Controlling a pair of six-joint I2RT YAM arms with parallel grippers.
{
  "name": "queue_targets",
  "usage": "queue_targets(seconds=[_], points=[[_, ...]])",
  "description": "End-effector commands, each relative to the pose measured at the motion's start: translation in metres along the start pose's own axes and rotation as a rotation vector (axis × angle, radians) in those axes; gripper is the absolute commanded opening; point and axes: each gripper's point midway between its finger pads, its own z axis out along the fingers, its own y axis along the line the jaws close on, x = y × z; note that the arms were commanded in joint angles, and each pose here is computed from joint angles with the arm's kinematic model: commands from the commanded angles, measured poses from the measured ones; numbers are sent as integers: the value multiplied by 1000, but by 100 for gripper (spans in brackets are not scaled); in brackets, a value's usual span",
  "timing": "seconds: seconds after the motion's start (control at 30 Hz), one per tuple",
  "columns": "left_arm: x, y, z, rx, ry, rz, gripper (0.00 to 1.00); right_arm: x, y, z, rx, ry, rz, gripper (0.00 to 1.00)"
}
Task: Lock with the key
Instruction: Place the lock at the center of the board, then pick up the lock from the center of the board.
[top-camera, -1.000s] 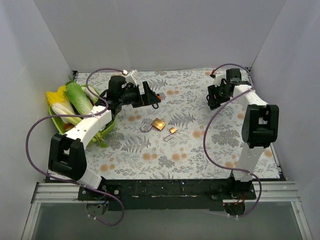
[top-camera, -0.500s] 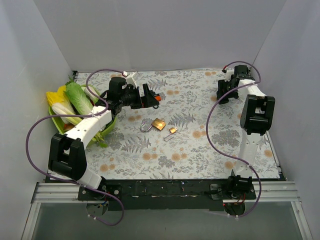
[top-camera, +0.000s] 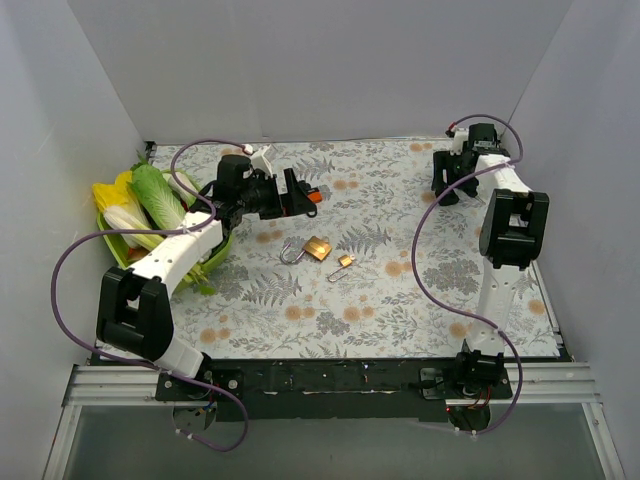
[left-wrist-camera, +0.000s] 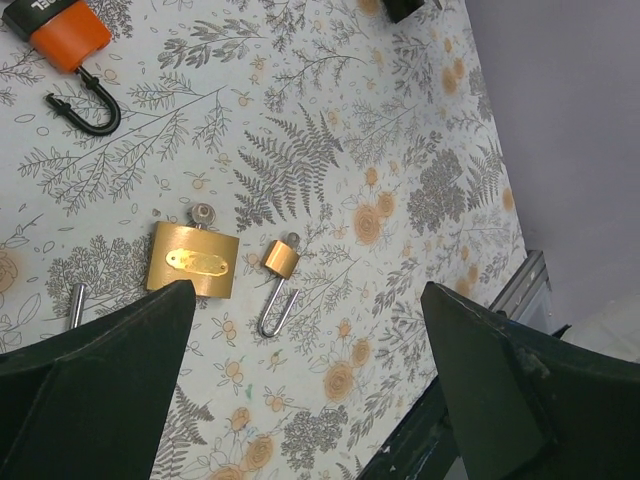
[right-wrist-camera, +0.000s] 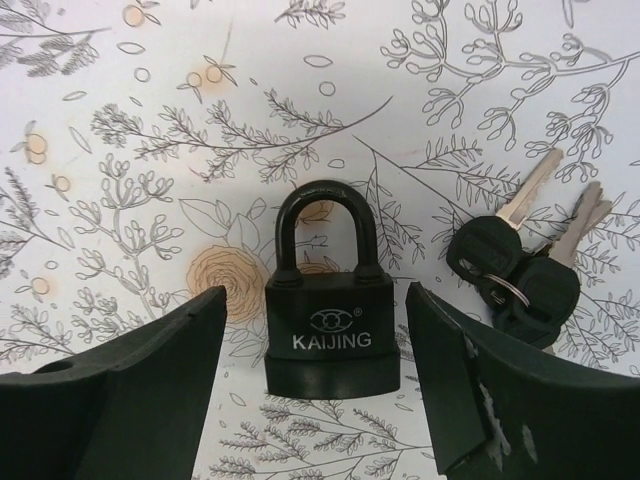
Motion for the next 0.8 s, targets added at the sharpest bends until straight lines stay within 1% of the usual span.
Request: queue_targets(seconds=[0.0,0.07,0.1,0.13,0.17,0.2,0.27,0.3,0.37,0.4,0.47,0.5,0.53,0.57,0.6,0.63,0.67,0.7,0.77], points=[[-16,-3,-17,13,-38,-48,98,-79,27,-59,-23,-216,-82,80],[-24,-1,-21,9,-50,-55,98,-93,47,-76,-51,-260,-143,81],[-26,1,-22,5,-53,-59,98,-92,74,-75,-87,-260,-184,82],[-29,2,-24,1,-60,-62,98,-96,89,-83,-106,-278,-213,82],[-34,7,-27,-6,-74,-74,98,-99,103,-84,-122,-296,-247,82],[-36,9,-29,-8,-80,-80,98,-94,131,-81,-162,-289,-280,83],[-41,15,-33,-16,-93,-94,98,-96,164,-84,-207,-314,-333,83],[-42,17,-35,-21,-96,-96,98,-94,194,-83,-244,-318,-372,84],[-45,23,-40,-35,-107,-101,98,-90,223,-80,-276,-320,-394,84],[-47,24,-41,-38,-110,-97,98,-88,246,-78,-300,-326,-418,84],[-50,29,-45,-50,-123,-100,98,-89,269,-71,-325,-325,-430,86],[-52,30,-46,-54,-128,-101,98,-85,289,-68,-349,-317,-437,89],[-53,32,-47,-58,-131,-101,98,-80,298,-58,-360,-302,-432,90],[-54,34,-49,-63,-136,-104,98,-85,308,-57,-365,-317,-420,92],[-54,37,-50,-68,-139,-107,98,-85,321,-54,-345,-319,-402,92],[-53,38,-50,-71,-139,-112,98,-75,328,-37,-339,-290,-406,92],[-53,41,-51,-74,-141,-115,98,-80,336,-35,-329,-303,-409,93],[-53,41,-52,-76,-146,-115,98,-73,349,-30,-318,-297,-418,93],[-52,45,-55,-85,-149,-121,98,-64,359,-14,-312,-288,-426,93]])
